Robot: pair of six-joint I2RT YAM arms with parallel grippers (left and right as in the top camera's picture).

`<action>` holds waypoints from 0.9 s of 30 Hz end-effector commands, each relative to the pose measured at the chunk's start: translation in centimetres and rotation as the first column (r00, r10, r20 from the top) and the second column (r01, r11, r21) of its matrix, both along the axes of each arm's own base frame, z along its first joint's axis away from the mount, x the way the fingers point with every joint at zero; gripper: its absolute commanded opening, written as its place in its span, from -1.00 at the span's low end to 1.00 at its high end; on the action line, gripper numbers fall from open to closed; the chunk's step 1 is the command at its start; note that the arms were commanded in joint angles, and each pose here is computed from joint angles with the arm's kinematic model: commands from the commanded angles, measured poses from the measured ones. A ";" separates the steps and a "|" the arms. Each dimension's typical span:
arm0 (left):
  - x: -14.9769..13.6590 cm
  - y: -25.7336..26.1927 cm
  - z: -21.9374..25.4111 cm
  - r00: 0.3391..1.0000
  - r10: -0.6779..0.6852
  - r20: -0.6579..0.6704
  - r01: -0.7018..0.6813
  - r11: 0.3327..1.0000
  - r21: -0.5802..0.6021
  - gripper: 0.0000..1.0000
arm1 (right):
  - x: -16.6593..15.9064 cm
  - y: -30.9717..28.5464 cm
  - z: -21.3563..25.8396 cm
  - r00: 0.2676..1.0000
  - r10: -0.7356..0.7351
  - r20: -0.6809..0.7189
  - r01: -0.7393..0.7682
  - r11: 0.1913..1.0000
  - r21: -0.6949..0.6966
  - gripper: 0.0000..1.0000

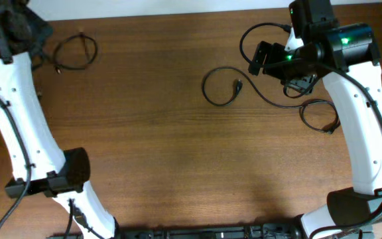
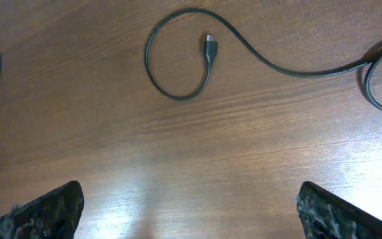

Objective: Untangle cables

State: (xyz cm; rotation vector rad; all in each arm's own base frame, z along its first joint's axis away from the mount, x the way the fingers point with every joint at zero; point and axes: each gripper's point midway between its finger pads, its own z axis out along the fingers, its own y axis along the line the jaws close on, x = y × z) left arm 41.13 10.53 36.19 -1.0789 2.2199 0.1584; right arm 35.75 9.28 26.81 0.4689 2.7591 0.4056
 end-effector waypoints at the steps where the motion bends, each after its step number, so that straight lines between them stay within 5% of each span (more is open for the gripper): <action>1: -1.8 1.2 2.3 0.997 0.050 0.062 -0.051 0.999 0.013 -1.00 | 0.0 -0.2 -0.3 1.000 -0.004 -0.005 0.004 1.000 -0.013 0.99; 8: -2.7 3.2 1.9 0.985 0.136 0.103 -0.117 0.978 -0.175 -1.00 | 0.0 -0.2 -0.3 1.000 -0.004 -0.005 0.004 1.000 -0.013 0.99; 14: -6.5 9.3 -8.3 0.888 0.397 -0.233 -0.450 0.855 -0.259 -1.00 | 0.0 -0.2 -0.3 1.000 -0.004 -0.005 0.004 1.000 -0.013 0.99; 20: -9.4 10.7 -13.1 0.801 0.450 -0.396 -0.566 0.785 -0.253 -1.00 | 0.0 -0.2 -0.3 1.000 -0.004 -0.005 0.004 1.000 -0.013 0.99; 24: -9.6 10.7 -16.4 0.776 0.437 -0.455 -0.580 0.777 -0.243 -1.00 | 0.0 -0.2 -0.3 1.000 -0.004 -0.005 0.004 1.000 -0.013 0.99; 27: -7.2 11.7 -19.0 0.810 0.437 -0.391 -0.555 0.788 -0.269 -1.00 | 0.0 -0.2 -0.3 1.000 -0.004 -0.005 0.004 1.000 -0.013 0.99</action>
